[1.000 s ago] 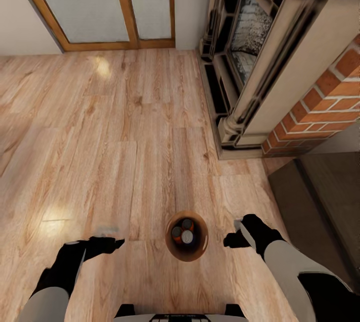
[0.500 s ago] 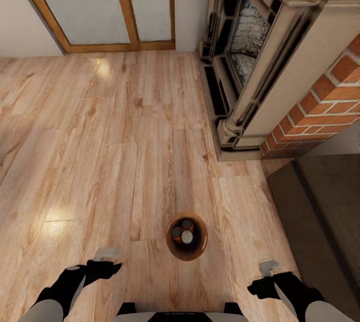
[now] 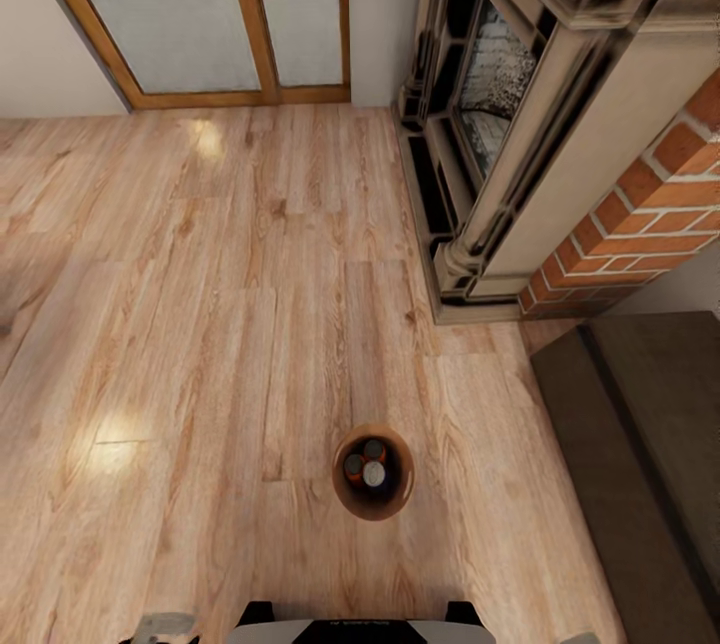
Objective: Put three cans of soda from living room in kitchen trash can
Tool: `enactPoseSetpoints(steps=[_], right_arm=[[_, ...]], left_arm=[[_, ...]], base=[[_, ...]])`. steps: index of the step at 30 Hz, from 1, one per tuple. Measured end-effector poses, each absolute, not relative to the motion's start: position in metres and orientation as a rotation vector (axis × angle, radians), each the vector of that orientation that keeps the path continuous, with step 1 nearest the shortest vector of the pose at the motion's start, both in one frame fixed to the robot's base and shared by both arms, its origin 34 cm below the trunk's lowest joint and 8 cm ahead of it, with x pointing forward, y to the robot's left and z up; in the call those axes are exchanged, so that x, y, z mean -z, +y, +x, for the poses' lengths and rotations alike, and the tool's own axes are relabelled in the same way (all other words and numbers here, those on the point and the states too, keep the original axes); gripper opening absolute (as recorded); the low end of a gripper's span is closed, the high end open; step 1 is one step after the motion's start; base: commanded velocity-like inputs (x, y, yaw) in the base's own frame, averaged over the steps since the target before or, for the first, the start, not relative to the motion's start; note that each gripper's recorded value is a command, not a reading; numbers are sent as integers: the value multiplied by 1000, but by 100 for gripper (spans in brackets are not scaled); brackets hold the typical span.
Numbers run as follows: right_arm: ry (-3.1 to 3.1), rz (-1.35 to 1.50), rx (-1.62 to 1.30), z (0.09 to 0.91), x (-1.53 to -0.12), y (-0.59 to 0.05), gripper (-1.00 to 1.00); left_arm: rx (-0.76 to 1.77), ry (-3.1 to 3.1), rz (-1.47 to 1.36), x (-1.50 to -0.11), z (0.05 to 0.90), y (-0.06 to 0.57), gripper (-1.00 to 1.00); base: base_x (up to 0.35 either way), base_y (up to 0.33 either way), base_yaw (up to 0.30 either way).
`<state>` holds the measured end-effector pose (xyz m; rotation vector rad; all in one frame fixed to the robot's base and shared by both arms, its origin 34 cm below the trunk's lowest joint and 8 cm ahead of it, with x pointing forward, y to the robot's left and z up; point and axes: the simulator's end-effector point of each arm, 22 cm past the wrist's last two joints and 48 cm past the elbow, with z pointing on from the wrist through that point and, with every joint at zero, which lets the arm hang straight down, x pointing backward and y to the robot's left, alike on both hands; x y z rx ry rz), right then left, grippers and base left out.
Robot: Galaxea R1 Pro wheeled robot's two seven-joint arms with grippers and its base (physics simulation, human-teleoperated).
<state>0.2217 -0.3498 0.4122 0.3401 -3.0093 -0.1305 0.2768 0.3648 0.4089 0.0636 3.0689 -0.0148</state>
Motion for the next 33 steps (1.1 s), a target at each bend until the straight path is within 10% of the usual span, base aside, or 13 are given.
enactPoseSetpoints(steps=[33], right_arm=[[-2940,195,9,69,-518,-368,100]], left_arm=[[-96,3179,-129,-531,79,387,100]], base=[[0,0,0]])
